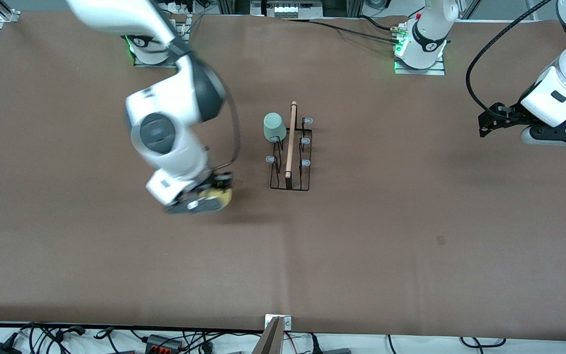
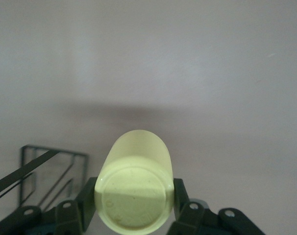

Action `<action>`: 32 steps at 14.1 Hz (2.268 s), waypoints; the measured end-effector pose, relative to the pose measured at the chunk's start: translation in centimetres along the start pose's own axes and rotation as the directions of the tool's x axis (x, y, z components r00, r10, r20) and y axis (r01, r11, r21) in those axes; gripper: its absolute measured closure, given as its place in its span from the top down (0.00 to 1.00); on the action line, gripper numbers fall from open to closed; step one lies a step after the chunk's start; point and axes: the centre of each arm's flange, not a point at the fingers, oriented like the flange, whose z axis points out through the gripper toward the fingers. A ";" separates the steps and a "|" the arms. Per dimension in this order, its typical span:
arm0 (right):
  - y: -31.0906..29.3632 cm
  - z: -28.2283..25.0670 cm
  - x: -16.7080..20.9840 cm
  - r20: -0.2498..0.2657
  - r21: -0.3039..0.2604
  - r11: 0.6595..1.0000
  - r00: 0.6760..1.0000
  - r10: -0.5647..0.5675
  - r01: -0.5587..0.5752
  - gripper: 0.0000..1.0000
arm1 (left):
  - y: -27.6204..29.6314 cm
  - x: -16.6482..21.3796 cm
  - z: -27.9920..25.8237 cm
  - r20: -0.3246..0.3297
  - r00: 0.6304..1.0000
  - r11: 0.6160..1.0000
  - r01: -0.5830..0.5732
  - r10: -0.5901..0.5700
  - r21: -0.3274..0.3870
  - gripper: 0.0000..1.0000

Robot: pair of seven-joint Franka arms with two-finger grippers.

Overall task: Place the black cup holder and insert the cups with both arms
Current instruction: 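Carry the yellow cup to the rack and lower it onto a peg, then open the right gripper and withdraw it from the rack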

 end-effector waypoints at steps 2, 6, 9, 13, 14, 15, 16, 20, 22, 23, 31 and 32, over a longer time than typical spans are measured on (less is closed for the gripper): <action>-4.6 0.1 -2.7 0.001 -0.002 1.000 1.000 0.031 -0.031 0.65 | 0.0 0.0 0.0 0.000 1.000 1.000 0.000 0.000 0.000 1.00; -8.5 0.4 -5.2 0.005 -0.004 0.995 0.995 0.100 -0.100 0.65 | 0.0 0.0 0.0 0.000 1.000 1.000 0.000 0.000 0.000 1.00; -9.4 1.3 -5.9 0.013 -0.012 0.989 0.989 0.145 -0.145 0.65 | 0.0 0.0 0.0 0.000 1.000 1.000 0.000 0.000 0.000 1.00; -9.9 3.5 -6.1 0.028 -0.023 0.987 0.987 0.157 -0.156 0.65 | 0.0 0.0 0.0 0.000 1.000 1.000 0.000 0.000 0.000 1.00; -10.1 4.0 -6.1 0.031 -0.025 0.988 0.987 0.156 -0.155 0.65 | 0.0 0.0 0.0 0.000 1.000 1.000 0.000 0.000 0.000 1.00; -10.3 4.5 -6.3 0.035 -0.028 0.988 0.988 0.152 -0.151 0.65 | 0.0 0.0 0.0 0.000 1.000 1.000 0.000 0.000 0.000 1.00; -10.6 5.0 -6.5 0.038 -0.031 0.989 0.988 0.147 -0.146 0.65 | 0.0 0.0 0.0 0.000 1.000 1.000 0.000 0.000 0.000 1.00; -11.4 6.3 -6.9 0.043 -0.036 0.990 0.990 0.137 -0.135 0.65 | 0.0 0.0 0.0 0.000 1.000 1.000 0.000 0.000 0.000 1.00; -11.6 7.1 -6.9 0.049 -0.032 0.990 0.989 0.139 -0.137 0.65 | 0.0 0.0 0.0 0.000 1.000 1.000 0.000 0.000 0.000 1.00; -11.6 7.5 -6.9 0.055 -0.031 0.990 0.988 0.141 -0.139 0.65 | 0.0 0.0 0.0 0.000 1.000 1.000 0.000 0.000 0.000 1.00; -10.1 1.6 -5.6 0.019 0.034 0.976 0.976 0.216 -0.216 1.00 | 0.0 0.0 0.0 0.000 1.000 1.000 0.000 0.000 0.000 1.00; -8.3 -0.4 -4.7 -0.006 0.029 0.974 0.974 0.225 -0.225 1.00 | 0.0 0.0 0.0 0.000 1.000 1.000 0.000 0.000 0.000 1.00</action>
